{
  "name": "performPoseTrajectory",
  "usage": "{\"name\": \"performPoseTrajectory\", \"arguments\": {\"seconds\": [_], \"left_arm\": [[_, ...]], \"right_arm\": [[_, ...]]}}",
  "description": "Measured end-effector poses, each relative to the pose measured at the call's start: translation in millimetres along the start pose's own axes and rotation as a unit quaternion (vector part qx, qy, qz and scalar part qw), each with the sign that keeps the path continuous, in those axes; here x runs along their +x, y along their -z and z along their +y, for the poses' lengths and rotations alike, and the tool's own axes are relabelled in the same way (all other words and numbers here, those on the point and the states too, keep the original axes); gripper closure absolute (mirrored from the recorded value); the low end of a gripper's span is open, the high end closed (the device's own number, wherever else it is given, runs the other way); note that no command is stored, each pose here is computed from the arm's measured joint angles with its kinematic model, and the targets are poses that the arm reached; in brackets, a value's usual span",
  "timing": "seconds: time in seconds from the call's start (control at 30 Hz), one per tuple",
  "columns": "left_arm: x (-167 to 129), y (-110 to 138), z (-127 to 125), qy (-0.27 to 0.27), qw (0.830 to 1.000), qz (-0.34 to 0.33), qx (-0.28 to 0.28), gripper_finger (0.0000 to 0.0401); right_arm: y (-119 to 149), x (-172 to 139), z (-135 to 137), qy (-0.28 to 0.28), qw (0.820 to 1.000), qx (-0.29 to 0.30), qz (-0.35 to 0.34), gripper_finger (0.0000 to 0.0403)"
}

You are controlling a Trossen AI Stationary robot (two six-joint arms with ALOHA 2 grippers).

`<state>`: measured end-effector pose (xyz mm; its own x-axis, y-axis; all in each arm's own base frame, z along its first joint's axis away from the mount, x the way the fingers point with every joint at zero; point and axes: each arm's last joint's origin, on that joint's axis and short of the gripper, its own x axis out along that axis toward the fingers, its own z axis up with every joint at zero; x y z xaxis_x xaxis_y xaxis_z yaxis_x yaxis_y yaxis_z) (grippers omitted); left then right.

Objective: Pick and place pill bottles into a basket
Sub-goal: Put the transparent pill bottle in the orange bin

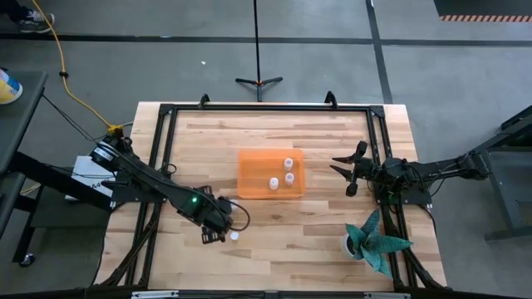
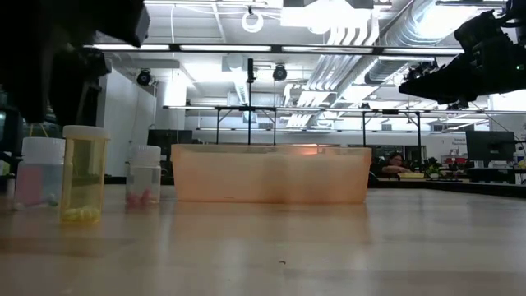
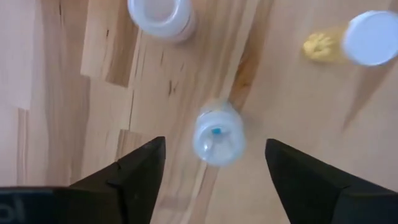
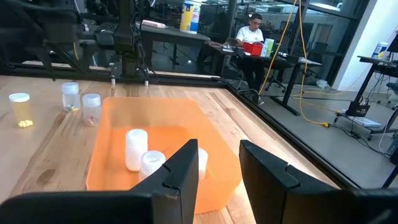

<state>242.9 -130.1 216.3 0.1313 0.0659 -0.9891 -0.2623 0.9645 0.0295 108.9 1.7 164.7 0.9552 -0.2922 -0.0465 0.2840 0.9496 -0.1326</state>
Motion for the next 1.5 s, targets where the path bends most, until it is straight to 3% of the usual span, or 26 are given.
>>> {"name": "performPoseTrajectory", "arguments": {"seconds": [0.57,1.07,1.5], "left_arm": [[33,13,5,0.014,1.0,0.013,-0.014,0.0101],[34,11,4,0.023,1.0,0.001,-0.013,0.0165],[34,10,2,0.037,0.999,0.003,-0.012,0.0169]], "right_arm": [[0,0,0,0.0,1.0,-0.001,0.0,0.0295],[0,0,0,0.0,1.0,-0.01,-0.001,0.0295],[0,0,0,0.0,1.0,-0.01,-0.001,0.0295]]}}
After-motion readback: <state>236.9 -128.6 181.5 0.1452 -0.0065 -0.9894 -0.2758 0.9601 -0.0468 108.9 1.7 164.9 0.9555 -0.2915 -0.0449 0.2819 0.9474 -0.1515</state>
